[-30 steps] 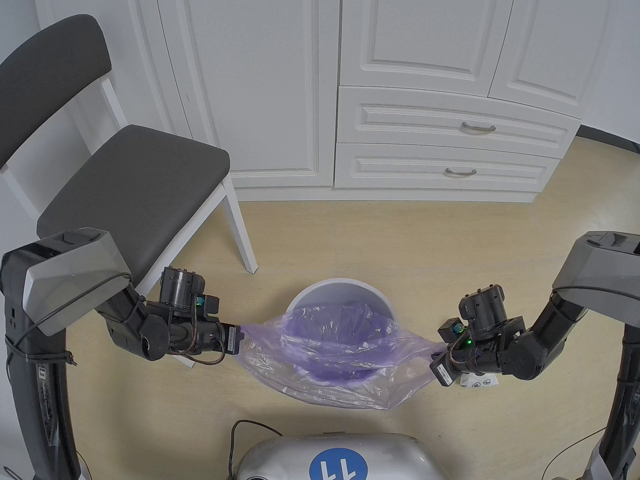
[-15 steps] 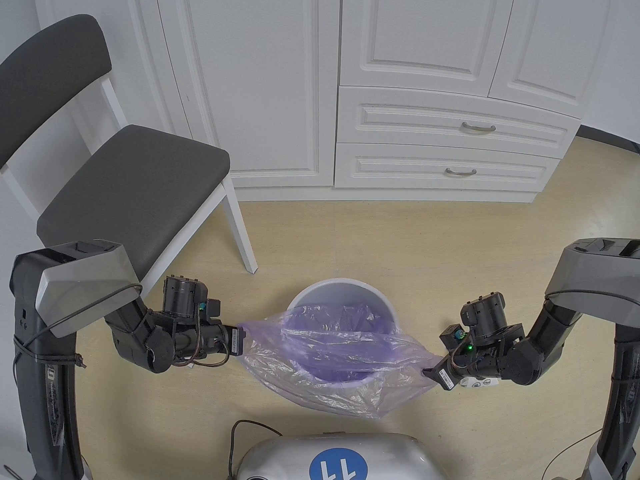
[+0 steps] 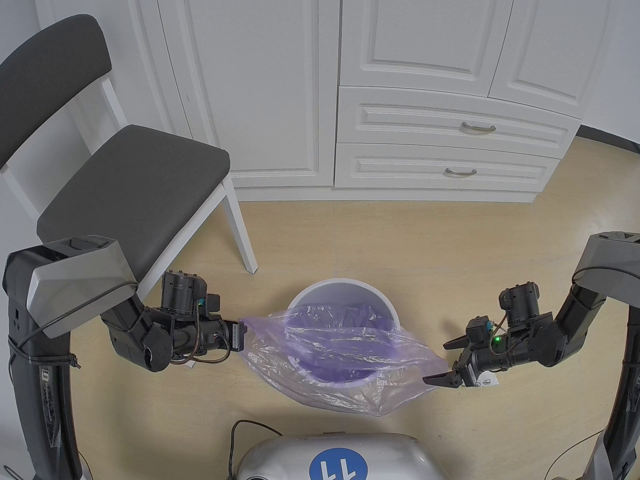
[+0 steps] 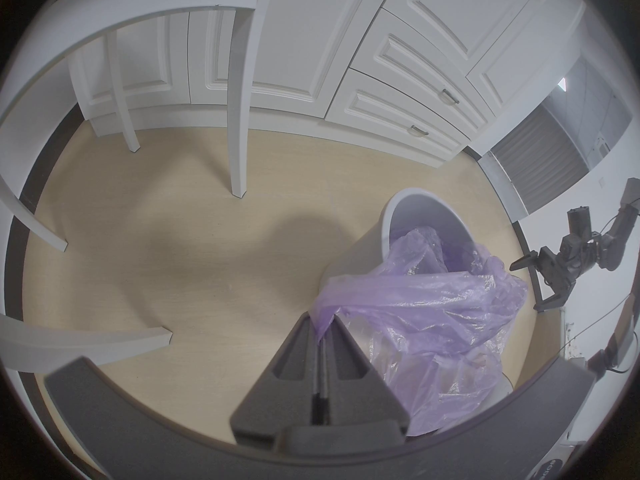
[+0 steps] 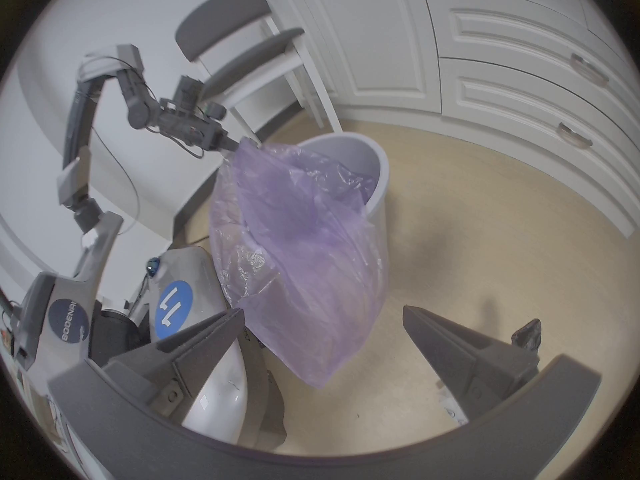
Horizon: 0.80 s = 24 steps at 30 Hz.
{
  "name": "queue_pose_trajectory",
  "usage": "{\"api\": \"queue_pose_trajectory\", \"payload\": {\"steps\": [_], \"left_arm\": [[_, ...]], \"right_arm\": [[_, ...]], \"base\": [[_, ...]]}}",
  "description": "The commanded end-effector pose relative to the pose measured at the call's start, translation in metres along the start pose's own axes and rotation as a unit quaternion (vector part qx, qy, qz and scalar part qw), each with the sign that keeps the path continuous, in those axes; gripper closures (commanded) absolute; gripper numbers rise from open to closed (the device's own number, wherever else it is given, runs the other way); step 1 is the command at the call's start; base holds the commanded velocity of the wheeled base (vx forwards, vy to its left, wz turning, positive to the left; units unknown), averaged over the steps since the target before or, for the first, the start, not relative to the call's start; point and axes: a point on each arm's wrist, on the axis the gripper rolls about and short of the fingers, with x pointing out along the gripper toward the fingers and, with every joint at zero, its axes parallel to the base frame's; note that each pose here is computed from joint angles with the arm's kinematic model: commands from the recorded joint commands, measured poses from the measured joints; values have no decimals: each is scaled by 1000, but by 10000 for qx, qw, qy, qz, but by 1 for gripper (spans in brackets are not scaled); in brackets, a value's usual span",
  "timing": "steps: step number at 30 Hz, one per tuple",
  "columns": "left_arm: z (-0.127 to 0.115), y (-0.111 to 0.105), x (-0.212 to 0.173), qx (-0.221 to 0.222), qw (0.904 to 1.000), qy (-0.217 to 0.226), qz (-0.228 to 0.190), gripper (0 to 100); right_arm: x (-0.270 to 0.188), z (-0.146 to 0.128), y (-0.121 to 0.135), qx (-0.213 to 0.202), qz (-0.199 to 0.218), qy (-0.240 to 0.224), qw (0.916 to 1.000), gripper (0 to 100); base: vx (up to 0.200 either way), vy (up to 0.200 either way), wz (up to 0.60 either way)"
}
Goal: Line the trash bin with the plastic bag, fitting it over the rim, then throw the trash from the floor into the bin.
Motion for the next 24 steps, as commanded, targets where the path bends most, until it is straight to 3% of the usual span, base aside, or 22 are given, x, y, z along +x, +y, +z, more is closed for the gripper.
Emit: {"api": "queue_pose_trajectory", "payload": {"steps": [1, 4, 7, 8, 11, 12, 16, 17, 20, 24], "left_arm": [[3, -3, 0, 9, 10000, -55, -21, 100], [4, -3, -1, 11, 10000, -66, 0, 100], [4, -3, -1, 13, 10000, -73, -1, 100], [4, -3, 0, 13, 10000, -73, -1, 100], [3, -3, 0, 9, 10000, -59, 1, 100], [3, -3, 0, 8, 10000, -51, 2, 100], [3, -3, -1, 9, 10000, -59, 1, 100], [2, -2, 1, 13, 10000, -44, 4, 100], [4, -2, 0, 16, 10000, -75, 5, 100], [5, -3, -2, 27, 10000, -91, 11, 100]], "right_arm": [[-18, -10, -18, 40, 21, -314, 9995, 0], [-22, 15, 3, -97, -94, -369, 9992, 0], [-19, 32, 23, -40, -508, -268, 9983, 0], [-12, 46, 44, 34, -818, -373, 9959, 0], [0, 61, 80, 118, -1140, -776, 9904, 0], [3, 65, 97, 16, -1176, -930, 9887, 0], [3, 65, 98, 1, -1183, -949, 9884, 0], [19, 80, 134, -513, -931, -1083, 9884, 0], [31, 80, 148, -746, -745, -1025, 9891, 0], [52, 69, 147, -695, -822, -793, 9910, 0]], "base": [[0, 0, 0], [0, 0, 0], [0, 0, 0], [0, 0, 0], [0, 0, 0], [0, 0, 0], [0, 0, 0], [0, 0, 0], [0, 0, 0], [0, 0, 0]]}}
